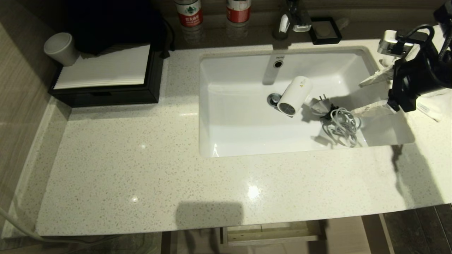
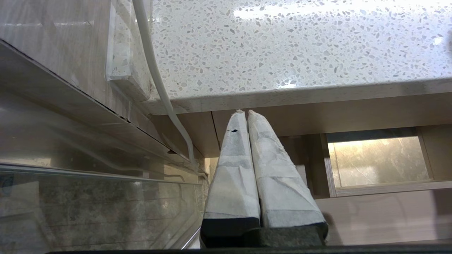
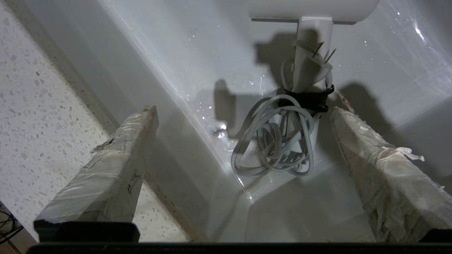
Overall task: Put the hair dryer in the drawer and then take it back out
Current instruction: Pick up the hairdryer
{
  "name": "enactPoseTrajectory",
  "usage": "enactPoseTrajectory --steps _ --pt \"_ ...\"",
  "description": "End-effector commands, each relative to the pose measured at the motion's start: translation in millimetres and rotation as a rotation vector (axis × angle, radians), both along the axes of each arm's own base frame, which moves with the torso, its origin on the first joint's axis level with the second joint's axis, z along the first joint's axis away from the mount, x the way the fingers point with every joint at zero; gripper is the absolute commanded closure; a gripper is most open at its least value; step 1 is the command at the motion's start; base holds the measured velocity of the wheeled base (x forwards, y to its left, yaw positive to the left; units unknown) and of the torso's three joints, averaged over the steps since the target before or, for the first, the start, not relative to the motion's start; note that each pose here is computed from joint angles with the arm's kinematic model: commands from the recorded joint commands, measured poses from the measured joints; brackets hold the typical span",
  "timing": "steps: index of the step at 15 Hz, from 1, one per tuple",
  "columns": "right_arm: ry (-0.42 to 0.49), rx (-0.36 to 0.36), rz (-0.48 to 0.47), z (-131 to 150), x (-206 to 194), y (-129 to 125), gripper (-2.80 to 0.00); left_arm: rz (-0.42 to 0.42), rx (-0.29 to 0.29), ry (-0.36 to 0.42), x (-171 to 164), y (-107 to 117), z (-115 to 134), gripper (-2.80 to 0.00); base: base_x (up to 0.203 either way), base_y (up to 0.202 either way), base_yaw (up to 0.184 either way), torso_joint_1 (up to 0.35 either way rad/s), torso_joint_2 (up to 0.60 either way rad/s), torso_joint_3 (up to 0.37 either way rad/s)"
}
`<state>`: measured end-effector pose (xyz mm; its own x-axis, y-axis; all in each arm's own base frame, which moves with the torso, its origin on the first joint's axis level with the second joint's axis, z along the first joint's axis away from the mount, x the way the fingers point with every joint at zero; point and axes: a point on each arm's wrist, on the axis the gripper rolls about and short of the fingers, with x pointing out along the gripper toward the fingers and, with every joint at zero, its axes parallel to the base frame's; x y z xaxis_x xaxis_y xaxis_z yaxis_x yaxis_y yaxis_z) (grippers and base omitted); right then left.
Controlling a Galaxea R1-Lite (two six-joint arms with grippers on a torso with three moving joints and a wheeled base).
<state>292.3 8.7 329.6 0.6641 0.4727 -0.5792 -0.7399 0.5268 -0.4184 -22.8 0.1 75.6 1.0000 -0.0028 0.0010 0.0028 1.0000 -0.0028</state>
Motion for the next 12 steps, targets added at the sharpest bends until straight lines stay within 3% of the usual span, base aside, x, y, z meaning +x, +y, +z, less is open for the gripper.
enactPoseTrajectory --steps 1,5,8,12 --pt "0.026 -0.022 0.008 -8.1 8.5 8.9 -2.80 0.001 0.000 0.001 0.1 0.0 -0.4 0.00 0.000 0.000 0.000 0.000 0.00 0.000" --pt "-0.045 -0.008 -0.007 -12.8 32.6 26.8 -2.80 0.001 0.000 0.001 0.1 0.0 -0.4 0.00 0.000 0.000 0.000 0.000 0.00 0.000" --pt "-0.089 -0.042 -0.075 -17.3 47.5 33.5 -2.80 0.001 0.001 -0.001 0.0 0.0 0.0 0.00 0.000 0.000 0.000 0.000 0.00 0.000" --pt "-0.072 -0.095 -0.133 -25.8 55.5 33.2 -2.80 0.001 0.000 0.000 0.0 0.0 -0.1 0.00 0.000 0.000 0.000 0.000 0.00 0.000"
